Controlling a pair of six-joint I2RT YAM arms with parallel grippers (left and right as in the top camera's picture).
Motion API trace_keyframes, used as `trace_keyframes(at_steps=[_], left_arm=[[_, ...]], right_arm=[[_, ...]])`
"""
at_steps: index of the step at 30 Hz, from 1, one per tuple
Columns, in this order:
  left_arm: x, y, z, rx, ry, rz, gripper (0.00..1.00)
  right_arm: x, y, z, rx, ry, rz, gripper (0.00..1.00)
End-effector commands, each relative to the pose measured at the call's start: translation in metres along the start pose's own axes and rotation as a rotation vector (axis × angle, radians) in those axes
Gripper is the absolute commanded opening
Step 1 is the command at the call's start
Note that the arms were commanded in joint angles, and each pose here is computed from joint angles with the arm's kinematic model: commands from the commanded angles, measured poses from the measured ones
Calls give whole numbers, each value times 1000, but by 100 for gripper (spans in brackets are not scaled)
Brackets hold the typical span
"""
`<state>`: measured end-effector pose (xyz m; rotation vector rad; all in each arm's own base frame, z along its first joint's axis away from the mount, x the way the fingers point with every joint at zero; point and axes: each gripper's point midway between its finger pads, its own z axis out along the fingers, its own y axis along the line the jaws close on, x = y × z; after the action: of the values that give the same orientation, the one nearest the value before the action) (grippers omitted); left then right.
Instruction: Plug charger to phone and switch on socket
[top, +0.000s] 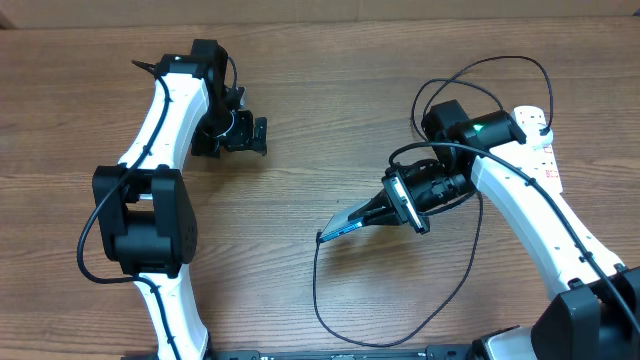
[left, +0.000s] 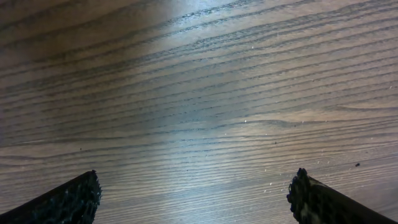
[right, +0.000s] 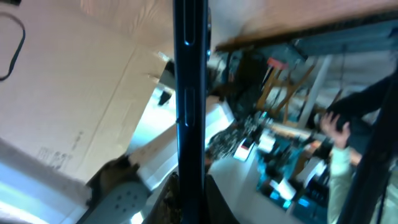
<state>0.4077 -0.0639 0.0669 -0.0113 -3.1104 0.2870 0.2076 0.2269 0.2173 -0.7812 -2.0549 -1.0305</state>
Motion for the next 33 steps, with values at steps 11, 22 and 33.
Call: trace_keyframes(at_steps=[11, 22, 33], left_arm=[[-6, -1, -8, -7, -31, 10, 99], [-6, -1, -8, -7, -31, 10, 99], [-6, -1, -8, -7, -30, 10, 99]], right_arm=[[-126, -61, -90, 556, -894, -166, 4], [-141, -19, -70, 619, -903, -611, 4], [-165, -62, -35, 697, -841, -614, 4]])
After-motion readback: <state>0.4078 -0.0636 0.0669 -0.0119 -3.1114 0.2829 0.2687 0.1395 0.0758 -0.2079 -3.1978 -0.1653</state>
